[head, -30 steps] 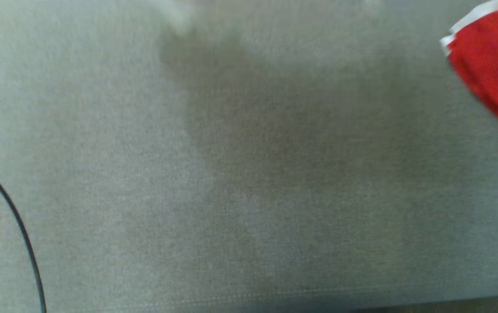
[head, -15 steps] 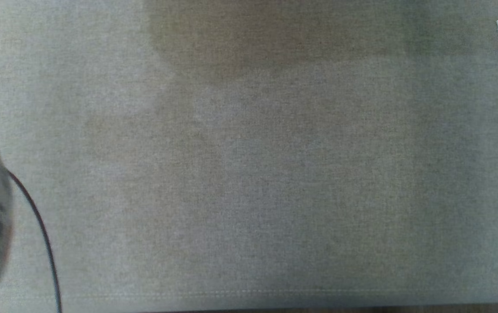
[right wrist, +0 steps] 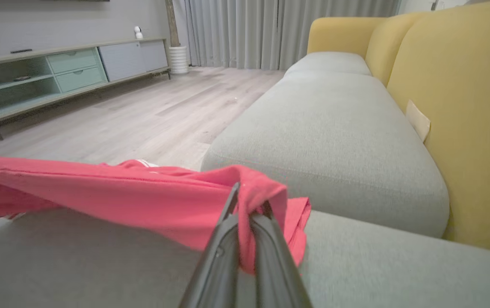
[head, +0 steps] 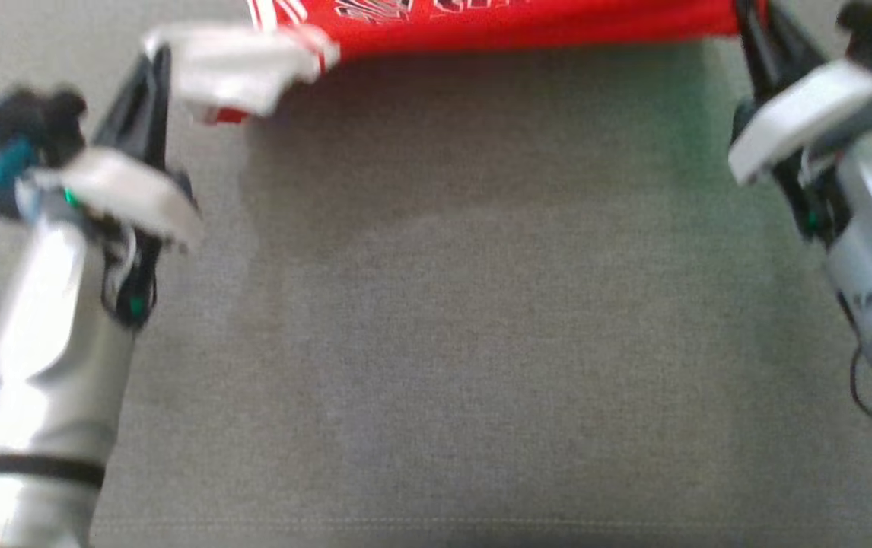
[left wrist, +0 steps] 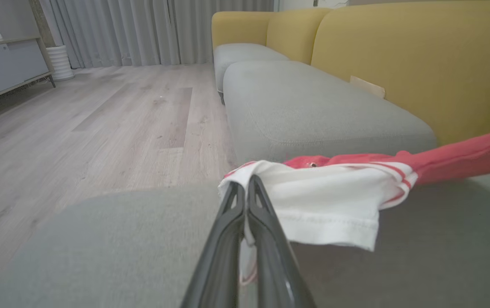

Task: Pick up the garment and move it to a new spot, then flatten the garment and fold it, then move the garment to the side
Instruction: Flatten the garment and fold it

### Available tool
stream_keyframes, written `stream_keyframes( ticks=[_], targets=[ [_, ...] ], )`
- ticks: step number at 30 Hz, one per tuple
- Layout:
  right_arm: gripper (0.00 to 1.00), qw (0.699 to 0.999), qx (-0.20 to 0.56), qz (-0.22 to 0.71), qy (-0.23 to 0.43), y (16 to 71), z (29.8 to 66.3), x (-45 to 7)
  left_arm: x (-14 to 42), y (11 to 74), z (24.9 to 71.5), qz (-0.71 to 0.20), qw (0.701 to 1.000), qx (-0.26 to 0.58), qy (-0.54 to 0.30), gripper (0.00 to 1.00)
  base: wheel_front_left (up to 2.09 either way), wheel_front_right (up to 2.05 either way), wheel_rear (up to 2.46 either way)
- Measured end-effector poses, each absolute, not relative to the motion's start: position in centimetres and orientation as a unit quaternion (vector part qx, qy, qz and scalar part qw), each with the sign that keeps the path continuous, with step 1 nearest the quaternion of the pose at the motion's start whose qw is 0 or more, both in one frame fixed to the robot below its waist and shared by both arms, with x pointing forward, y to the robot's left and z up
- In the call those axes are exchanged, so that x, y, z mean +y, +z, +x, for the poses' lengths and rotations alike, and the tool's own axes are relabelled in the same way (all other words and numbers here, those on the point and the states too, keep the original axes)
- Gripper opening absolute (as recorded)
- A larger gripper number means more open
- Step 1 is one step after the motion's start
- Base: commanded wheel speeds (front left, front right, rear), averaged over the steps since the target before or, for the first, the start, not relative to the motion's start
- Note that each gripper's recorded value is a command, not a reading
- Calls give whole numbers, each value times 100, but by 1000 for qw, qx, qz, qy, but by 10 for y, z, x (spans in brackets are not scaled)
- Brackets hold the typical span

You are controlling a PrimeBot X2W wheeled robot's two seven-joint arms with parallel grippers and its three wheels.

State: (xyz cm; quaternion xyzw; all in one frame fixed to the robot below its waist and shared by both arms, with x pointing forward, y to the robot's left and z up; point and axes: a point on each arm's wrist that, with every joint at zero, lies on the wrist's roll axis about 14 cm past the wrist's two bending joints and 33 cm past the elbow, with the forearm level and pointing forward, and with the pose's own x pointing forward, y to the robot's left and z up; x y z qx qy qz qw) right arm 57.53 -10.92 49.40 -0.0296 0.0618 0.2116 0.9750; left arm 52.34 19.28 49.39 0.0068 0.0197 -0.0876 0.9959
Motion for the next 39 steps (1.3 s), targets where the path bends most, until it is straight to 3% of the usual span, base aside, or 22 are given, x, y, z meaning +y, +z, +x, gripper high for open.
stream_keyframes(
  ticks=[11,21,32,39],
  targets=[
    [0,958,147,-43,242,473,496,-125,184,473,428,39,987,60,-147,0,0,0,0],
    [0,947,208,-28,243,460,438,-143,175,467,370,50,977,89,-188,0,0,0,0],
    [0,915,315,-10,251,426,357,-162,163,463,311,45,966,127,-219,0,0,0,0],
    [0,918,313,4,242,437,356,-171,160,475,307,50,964,124,-230,0,0,0,0]
  ],
)
